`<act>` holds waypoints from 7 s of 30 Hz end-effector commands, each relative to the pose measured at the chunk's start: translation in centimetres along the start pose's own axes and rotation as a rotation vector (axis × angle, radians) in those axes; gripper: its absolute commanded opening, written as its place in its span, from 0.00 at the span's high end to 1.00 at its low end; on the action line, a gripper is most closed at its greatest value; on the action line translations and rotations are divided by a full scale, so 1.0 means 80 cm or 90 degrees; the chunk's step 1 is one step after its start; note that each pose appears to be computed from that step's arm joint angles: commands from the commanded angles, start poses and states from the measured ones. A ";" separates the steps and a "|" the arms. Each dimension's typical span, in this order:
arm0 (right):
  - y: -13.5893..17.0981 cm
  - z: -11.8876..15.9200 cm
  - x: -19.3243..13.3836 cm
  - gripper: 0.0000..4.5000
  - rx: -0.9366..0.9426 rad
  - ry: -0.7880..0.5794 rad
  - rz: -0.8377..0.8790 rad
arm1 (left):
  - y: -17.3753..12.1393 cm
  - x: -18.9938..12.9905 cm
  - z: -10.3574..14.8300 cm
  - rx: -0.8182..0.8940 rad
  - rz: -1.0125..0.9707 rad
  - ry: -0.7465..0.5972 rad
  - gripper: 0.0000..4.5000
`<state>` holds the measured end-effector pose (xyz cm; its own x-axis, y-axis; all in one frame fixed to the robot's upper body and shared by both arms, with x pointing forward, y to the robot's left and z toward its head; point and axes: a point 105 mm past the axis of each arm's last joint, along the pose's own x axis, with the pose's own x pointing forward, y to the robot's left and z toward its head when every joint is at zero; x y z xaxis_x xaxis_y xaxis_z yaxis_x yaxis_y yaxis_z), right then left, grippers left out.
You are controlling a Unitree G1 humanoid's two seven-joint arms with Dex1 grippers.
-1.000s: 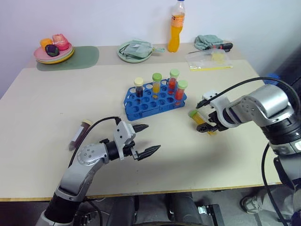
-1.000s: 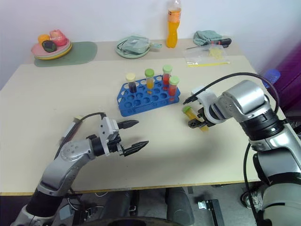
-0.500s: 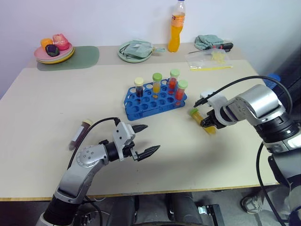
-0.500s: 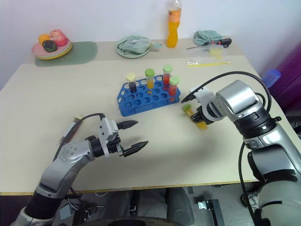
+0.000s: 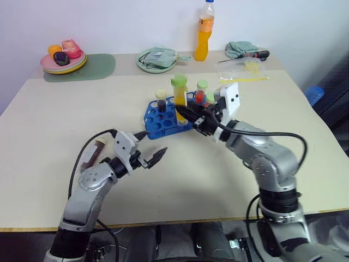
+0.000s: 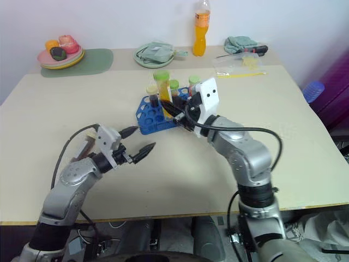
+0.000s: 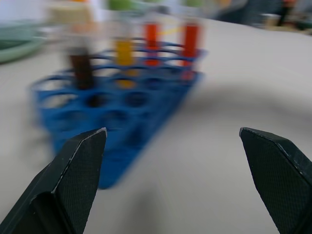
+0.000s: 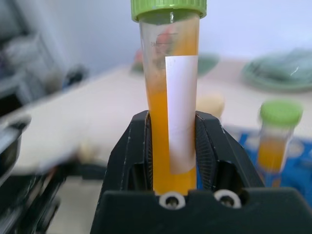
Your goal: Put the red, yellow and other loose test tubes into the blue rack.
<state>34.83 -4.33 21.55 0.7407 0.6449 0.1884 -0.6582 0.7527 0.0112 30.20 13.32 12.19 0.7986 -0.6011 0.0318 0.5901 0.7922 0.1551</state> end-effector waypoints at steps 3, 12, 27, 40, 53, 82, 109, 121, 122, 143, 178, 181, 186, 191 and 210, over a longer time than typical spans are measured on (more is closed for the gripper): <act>-0.022 -0.018 0.025 0.84 -0.079 -0.065 -0.082 | 0.012 -0.003 0.013 0.029 0.054 -0.064 0.00; -0.034 -0.054 0.021 0.84 -0.083 -0.072 -0.116 | -0.004 -0.002 0.016 0.019 0.029 -0.073 0.00; -0.055 -0.083 0.015 0.84 -0.092 -0.035 -0.171 | -0.009 0.000 0.020 0.015 0.009 -0.080 0.00; -0.049 -0.094 0.008 0.84 -0.091 -0.027 -0.148 | -0.013 0.002 0.022 0.015 0.001 -0.085 0.00; -0.057 -0.103 0.009 0.84 -0.095 -0.015 -0.167 | -0.013 0.001 0.023 0.013 0.003 -0.087 0.00; -0.014 -0.052 -0.072 0.07 -0.219 0.046 0.110 | 0.084 -0.058 0.044 -0.035 0.130 0.127 0.00; 0.081 -0.036 -0.090 0.07 -0.286 0.099 0.423 | 0.153 -0.085 -0.004 -0.163 0.152 0.777 0.05; 0.080 -0.033 -0.087 0.06 -0.293 0.087 0.411 | 0.175 -0.076 0.019 -0.091 0.172 0.694 0.83; 0.077 -0.033 -0.086 0.06 -0.288 0.086 0.400 | 0.180 -0.061 0.035 -0.045 0.163 0.618 0.83; -0.029 -0.069 -0.112 0.06 -0.194 0.136 0.049 | -0.039 0.113 0.097 0.073 0.044 -0.203 0.83; -0.026 -0.073 -0.109 0.06 -0.194 0.136 0.047 | -0.030 0.134 0.050 0.048 0.074 -0.152 0.52; -0.026 -0.072 -0.110 0.06 -0.194 0.134 0.048 | -0.027 0.130 0.057 0.031 0.079 -0.167 0.19; -0.033 -0.058 -0.125 0.06 -0.197 0.132 0.061 | 0.004 0.085 0.081 0.021 0.078 -0.201 0.19; -0.055 -0.042 -0.173 0.06 -0.136 0.171 0.070 | 0.037 -0.002 0.075 0.045 0.029 -0.132 0.19; -0.126 -0.044 -0.254 0.06 -0.168 0.298 -0.004 | 0.087 -0.136 -0.019 0.045 0.105 0.110 0.19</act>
<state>26.77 -24.50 12.97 0.7563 0.5833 -0.2963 -0.6461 0.7369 -0.1988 25.88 25.58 10.60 0.8889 -0.4372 -0.1364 0.4569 0.8671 0.1982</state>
